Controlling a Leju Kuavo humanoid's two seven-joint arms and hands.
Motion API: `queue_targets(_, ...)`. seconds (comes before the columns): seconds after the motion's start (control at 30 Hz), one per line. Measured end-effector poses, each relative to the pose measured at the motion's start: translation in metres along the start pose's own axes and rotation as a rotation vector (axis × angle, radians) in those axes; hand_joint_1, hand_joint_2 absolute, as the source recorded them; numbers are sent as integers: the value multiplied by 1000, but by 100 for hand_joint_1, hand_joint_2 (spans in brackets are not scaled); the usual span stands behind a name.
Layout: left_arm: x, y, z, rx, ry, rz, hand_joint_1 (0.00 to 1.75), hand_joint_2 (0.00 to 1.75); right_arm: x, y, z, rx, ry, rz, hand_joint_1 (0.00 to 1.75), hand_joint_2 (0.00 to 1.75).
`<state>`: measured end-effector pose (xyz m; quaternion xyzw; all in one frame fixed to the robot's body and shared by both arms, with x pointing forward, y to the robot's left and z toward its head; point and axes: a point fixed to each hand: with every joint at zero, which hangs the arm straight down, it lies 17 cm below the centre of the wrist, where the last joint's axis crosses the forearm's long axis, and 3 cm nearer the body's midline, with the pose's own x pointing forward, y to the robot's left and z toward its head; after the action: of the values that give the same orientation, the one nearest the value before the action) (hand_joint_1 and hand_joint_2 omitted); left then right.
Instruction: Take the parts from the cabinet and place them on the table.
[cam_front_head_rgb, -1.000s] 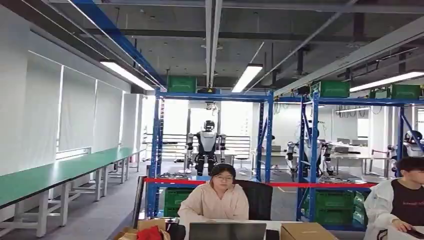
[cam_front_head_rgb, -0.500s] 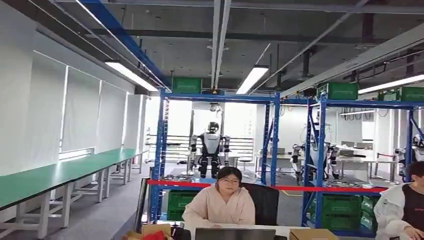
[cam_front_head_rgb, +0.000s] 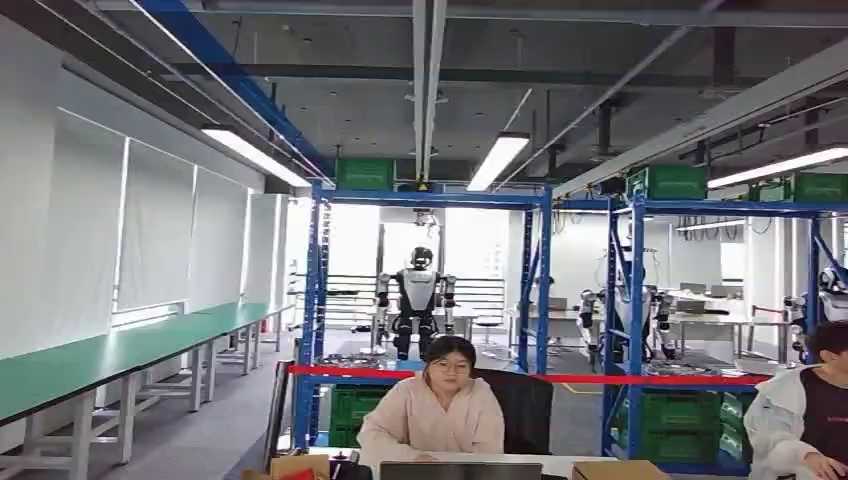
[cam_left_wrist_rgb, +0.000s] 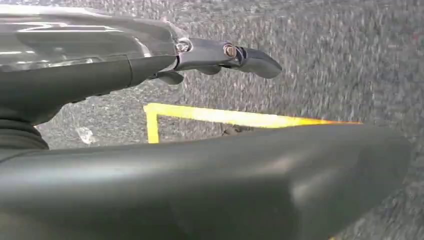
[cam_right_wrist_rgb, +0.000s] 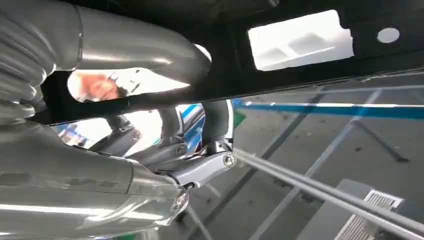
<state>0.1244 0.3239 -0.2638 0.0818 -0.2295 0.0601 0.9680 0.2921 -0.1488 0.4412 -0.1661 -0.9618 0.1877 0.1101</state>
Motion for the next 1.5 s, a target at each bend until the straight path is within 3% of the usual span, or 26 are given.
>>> queue_targets(0.07,2,-2,0,-9,-7,-6,0,175,-6,-1,-9,-1,2,56,175,175)
queue_targets(0.2,7,-7,0,-39,-32,-43,0,175,-46,12,-29,78,63,340,175,175)
queue_targets(0.4,19,-16,0,-82,-77,-95,0,175,-92,19,-65,132,99,626,175,175)
queue_targets(0.7,31,-31,0,-133,-110,-163,0,175,-166,46,-92,301,159,941,175,175)
queue_targets(0.93,40,-46,0,-160,-123,-191,0,175,-206,89,-80,425,199,981,175,175)
queue_targets(1.27,40,-55,2,-178,-122,-208,0,175,-238,169,0,649,211,950,175,175)
queue_targets(1.5,40,-59,3,-185,-123,-216,0,175,-243,188,24,702,211,940,175,175)
